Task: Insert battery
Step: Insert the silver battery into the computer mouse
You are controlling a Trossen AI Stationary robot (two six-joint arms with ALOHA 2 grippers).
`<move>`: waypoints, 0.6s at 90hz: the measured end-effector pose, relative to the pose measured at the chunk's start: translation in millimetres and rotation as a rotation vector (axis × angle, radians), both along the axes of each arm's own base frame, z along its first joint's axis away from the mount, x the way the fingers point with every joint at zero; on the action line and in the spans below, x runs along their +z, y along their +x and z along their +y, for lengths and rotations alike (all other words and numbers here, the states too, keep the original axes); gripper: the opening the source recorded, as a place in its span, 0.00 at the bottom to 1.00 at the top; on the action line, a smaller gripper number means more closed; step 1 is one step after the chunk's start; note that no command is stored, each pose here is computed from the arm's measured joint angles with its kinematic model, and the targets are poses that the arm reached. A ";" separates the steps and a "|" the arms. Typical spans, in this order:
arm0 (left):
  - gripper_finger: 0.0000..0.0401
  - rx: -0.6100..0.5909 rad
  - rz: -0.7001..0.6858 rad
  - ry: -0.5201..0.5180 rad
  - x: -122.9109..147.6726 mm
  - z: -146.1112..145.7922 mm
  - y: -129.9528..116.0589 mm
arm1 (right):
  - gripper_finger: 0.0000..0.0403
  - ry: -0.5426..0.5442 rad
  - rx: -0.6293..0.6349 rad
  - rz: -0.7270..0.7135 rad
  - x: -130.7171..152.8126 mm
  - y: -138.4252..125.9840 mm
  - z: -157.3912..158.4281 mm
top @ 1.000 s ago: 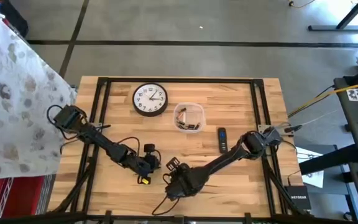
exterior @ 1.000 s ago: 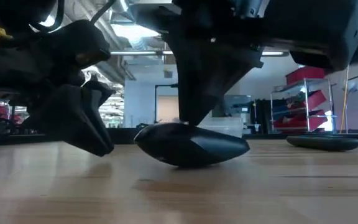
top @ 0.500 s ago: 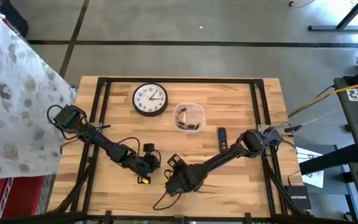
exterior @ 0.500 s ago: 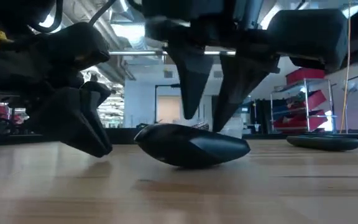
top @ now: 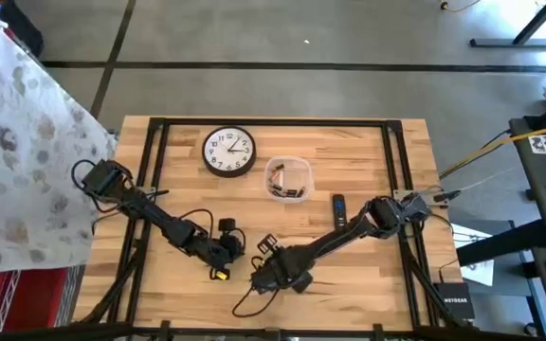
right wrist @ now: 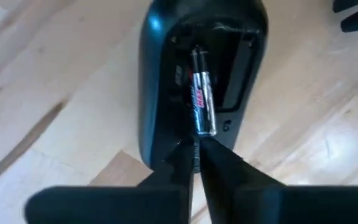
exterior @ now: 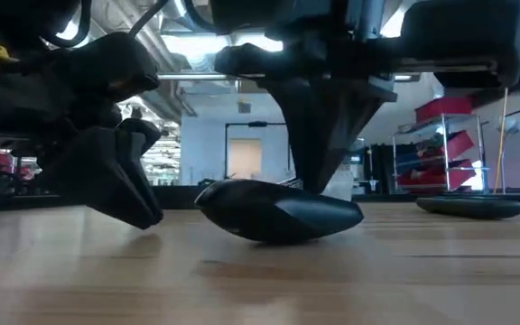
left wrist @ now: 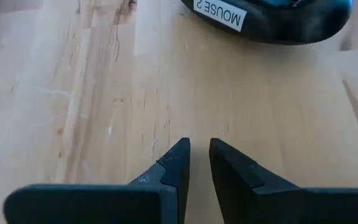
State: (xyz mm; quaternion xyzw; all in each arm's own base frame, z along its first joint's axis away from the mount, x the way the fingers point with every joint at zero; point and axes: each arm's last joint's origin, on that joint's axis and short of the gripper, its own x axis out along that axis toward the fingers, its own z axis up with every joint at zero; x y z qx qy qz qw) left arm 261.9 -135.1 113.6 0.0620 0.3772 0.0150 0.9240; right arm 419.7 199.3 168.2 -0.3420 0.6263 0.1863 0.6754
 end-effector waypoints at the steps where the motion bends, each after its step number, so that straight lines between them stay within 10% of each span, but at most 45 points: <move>1: 0.12 0.000 0.000 0.000 0.0 0.0 0.0 | 0.03 0.002 0.000 -0.004 0.0 0.3 0.3; 54: 0.12 0.078 -0.025 0.020 0.2 2.3 -0.1 | 0.01 0.043 0.027 -0.044 0.5 5.1 3.6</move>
